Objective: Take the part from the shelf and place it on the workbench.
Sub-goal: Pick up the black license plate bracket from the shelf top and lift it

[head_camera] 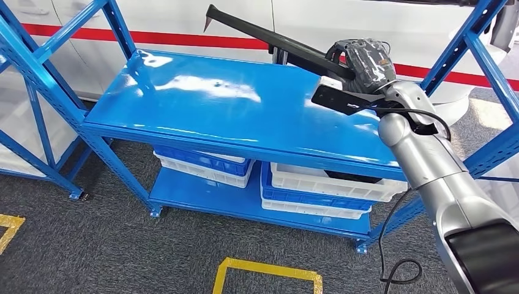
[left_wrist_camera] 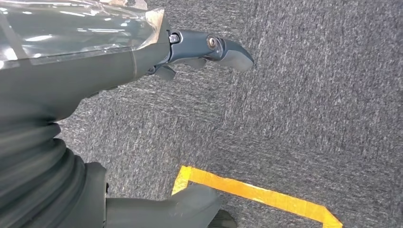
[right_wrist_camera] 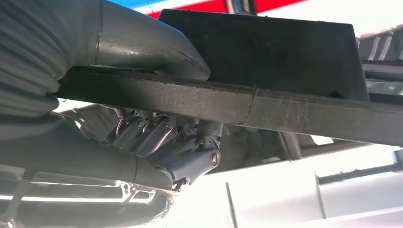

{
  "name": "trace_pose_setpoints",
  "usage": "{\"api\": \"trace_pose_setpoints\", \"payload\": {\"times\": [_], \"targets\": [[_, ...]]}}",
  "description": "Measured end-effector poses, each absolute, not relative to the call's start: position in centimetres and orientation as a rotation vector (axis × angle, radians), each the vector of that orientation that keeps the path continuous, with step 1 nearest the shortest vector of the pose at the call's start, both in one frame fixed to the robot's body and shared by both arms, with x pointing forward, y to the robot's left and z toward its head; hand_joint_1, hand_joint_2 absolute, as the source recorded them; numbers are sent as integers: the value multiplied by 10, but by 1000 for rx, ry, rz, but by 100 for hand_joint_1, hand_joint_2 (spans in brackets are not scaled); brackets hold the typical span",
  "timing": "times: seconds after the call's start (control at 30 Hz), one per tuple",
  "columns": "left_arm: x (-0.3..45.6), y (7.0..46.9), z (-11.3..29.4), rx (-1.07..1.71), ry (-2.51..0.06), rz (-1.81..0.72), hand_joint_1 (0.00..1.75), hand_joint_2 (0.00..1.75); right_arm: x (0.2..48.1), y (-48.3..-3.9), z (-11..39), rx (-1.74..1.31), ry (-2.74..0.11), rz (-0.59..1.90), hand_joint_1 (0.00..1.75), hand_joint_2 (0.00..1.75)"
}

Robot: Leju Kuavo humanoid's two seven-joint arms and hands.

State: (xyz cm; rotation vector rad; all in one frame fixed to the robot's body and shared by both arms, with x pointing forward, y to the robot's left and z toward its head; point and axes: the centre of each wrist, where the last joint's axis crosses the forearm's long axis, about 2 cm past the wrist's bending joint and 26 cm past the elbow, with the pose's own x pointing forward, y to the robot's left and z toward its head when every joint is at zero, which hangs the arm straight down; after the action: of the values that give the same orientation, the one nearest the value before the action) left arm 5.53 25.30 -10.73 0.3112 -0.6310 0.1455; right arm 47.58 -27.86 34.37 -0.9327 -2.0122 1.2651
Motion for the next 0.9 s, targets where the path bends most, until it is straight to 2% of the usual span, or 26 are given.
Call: {"api": "trace_pose_setpoints", "payload": {"times": [0.9], "targets": [[57,252,-107,305,-633,137,0,175,479,-274,336,-926,-1988,1279,175,175]]}}
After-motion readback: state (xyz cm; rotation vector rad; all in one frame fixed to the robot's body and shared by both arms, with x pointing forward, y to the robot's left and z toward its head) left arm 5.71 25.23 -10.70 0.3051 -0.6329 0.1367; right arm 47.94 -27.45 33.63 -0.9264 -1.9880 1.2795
